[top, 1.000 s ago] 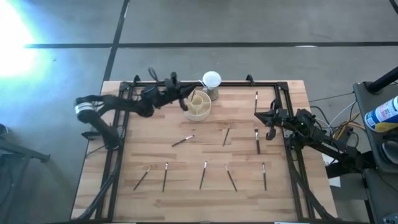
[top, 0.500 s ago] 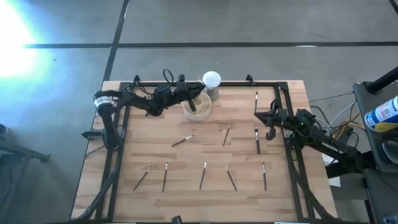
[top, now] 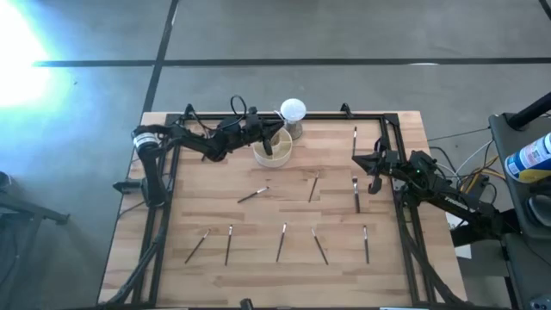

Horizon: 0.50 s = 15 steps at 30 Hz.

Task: Put items in baskets/containers
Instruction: Put the black eyeshadow brush into the white organizer, then put the black blush brush into the white organizer

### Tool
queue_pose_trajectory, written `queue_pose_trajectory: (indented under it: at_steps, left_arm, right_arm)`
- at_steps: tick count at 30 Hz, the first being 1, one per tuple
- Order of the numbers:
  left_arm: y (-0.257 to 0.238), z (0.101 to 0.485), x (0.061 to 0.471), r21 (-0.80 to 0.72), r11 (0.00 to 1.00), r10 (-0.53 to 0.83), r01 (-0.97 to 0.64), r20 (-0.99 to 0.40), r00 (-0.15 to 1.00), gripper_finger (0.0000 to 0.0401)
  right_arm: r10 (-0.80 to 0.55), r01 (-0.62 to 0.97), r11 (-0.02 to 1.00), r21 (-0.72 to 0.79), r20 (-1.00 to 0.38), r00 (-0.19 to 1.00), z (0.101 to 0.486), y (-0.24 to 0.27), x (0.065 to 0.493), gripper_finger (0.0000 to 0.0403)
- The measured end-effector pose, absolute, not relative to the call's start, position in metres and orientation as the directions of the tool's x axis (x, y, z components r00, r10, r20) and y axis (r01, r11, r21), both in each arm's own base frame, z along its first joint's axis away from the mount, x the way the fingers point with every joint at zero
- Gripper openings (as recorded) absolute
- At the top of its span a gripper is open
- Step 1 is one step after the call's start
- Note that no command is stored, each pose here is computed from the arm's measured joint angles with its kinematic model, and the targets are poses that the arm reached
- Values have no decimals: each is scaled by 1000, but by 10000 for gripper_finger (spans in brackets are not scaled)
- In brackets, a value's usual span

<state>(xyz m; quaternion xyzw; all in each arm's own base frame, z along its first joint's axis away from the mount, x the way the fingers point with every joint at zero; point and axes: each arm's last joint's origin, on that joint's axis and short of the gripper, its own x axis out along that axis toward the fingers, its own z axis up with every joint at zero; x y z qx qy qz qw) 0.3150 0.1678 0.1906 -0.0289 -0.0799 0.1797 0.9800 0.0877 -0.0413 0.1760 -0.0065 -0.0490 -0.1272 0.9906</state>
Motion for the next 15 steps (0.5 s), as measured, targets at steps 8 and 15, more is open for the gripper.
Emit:
queue_pose_trajectory:
  at_steps: [8, 15]
  left_arm:
    - [166, 198, 311, -95, 930, 361, -354, 72, 930, 43]
    - [144, 223, 289, -28, 942, 335, -336, -33, 942, 43]
  right_arm:
    - [-251, 253, 968, -1, 98, 963, 176, -41, 88, 8]
    - [-252, 253, 967, -1, 98, 963, 176, -41, 88, 8]
